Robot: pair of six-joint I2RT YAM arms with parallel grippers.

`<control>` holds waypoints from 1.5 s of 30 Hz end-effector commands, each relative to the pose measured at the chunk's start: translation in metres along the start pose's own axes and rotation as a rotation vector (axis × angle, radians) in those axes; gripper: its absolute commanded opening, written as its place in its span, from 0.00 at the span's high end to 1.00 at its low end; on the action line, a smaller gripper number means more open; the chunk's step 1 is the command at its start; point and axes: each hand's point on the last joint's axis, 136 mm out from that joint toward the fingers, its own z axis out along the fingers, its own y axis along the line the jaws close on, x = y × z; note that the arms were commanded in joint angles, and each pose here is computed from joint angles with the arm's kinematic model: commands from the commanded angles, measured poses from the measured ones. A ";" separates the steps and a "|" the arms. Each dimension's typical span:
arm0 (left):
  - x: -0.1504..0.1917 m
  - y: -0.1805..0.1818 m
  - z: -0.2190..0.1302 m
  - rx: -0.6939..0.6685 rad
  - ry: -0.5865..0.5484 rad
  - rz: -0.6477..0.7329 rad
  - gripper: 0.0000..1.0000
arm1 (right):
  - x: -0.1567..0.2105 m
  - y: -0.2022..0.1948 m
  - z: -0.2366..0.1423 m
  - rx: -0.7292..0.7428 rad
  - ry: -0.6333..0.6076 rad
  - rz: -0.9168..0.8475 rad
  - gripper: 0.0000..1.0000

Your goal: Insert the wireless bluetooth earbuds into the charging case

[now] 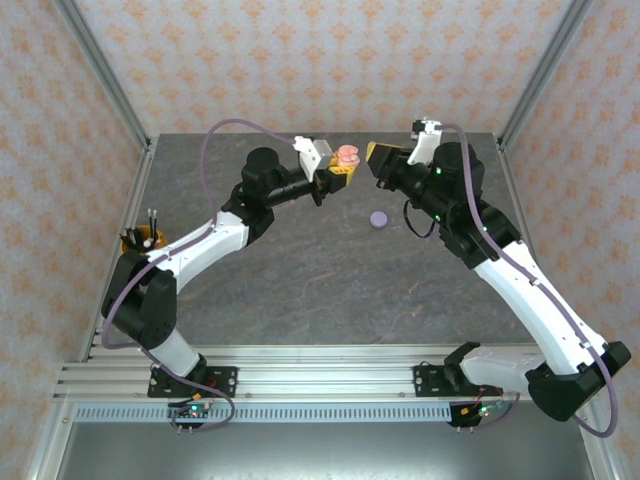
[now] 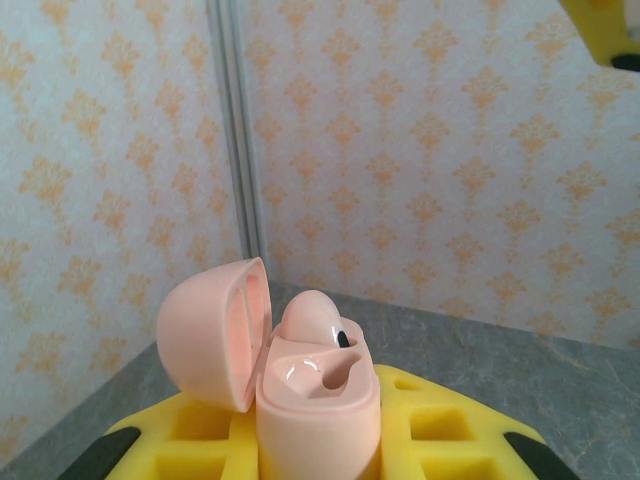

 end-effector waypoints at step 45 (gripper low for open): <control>-0.080 -0.038 -0.008 0.140 -0.103 0.236 1.00 | 0.002 0.006 0.011 -0.071 -0.037 -0.073 0.83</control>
